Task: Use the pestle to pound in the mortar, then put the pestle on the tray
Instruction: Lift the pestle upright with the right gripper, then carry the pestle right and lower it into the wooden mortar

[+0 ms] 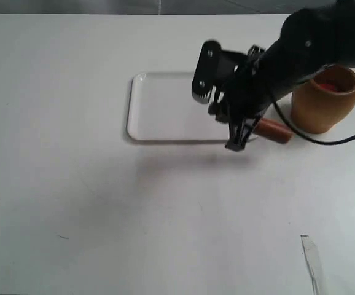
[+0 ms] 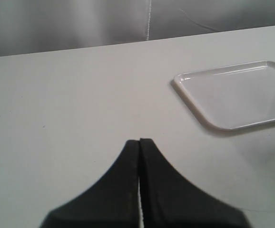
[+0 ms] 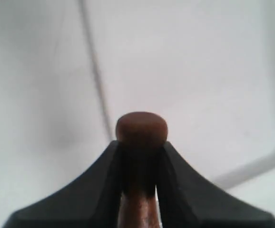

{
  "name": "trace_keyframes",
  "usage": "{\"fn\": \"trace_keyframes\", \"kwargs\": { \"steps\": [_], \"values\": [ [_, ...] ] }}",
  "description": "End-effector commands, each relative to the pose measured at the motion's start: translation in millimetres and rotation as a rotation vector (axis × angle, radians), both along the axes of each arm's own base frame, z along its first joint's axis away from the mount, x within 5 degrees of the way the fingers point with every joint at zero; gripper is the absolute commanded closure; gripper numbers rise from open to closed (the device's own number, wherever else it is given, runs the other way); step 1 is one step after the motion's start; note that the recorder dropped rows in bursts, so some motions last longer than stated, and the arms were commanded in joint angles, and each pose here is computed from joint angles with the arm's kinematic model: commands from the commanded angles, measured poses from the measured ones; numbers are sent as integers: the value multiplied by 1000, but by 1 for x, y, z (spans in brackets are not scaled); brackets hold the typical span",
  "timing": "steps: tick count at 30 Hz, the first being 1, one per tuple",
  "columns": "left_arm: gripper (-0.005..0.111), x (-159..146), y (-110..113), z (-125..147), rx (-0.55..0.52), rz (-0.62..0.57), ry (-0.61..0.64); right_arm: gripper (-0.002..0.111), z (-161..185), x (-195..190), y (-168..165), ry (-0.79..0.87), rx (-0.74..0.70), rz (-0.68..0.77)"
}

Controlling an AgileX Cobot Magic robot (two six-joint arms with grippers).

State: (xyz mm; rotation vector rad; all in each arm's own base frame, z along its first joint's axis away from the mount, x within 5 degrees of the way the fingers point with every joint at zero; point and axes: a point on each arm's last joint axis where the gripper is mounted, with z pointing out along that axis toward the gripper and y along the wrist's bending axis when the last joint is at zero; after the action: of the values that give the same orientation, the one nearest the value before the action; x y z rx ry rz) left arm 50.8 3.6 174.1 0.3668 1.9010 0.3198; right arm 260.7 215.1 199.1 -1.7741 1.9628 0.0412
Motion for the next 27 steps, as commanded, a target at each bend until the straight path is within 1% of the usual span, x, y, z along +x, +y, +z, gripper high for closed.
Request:
{"fn": "trace_keyframes", "kwargs": {
  "steps": [1,4,6,10,13,14,15,16,19,21,23,27],
  "values": [
    [107,0,-1,0,-15,-6,-4,108,79,-5,-9,-259,309,-137],
    [107,0,-1,0,-15,-6,-4,108,110,-7,-21,-335,457,-226],
    [107,0,-1,0,-15,-6,-4,108,125,-9,-32,-372,525,-275],
    [107,0,-1,0,-15,-6,-4,108,132,-14,-55,-438,601,-354],
    [107,0,-1,0,-15,-6,-4,108,128,-17,-73,-505,685,-440],
    [107,0,-1,0,-15,-6,-4,108,122,-21,-85,-564,773,-528],
    [107,0,-1,0,-15,-6,-4,108,118,-23,-92,-599,810,-570],
    [107,0,-1,0,-15,-6,-4,108,107,-28,-101,-658,844,-621],
    [107,0,-1,0,-15,-6,-4,108,87,-39,-117,-783,934,-697],
    [107,0,-1,0,-15,-6,-4,108,72,-52,-130,-851,1030,-755],
    [107,0,-1,0,-15,-6,-4,108,65,-62,-140,-916,1129,-786],
    [107,0,-1,0,-15,-6,-4,108,60,-65,-143,-944,1118,-772]
  ]
}}
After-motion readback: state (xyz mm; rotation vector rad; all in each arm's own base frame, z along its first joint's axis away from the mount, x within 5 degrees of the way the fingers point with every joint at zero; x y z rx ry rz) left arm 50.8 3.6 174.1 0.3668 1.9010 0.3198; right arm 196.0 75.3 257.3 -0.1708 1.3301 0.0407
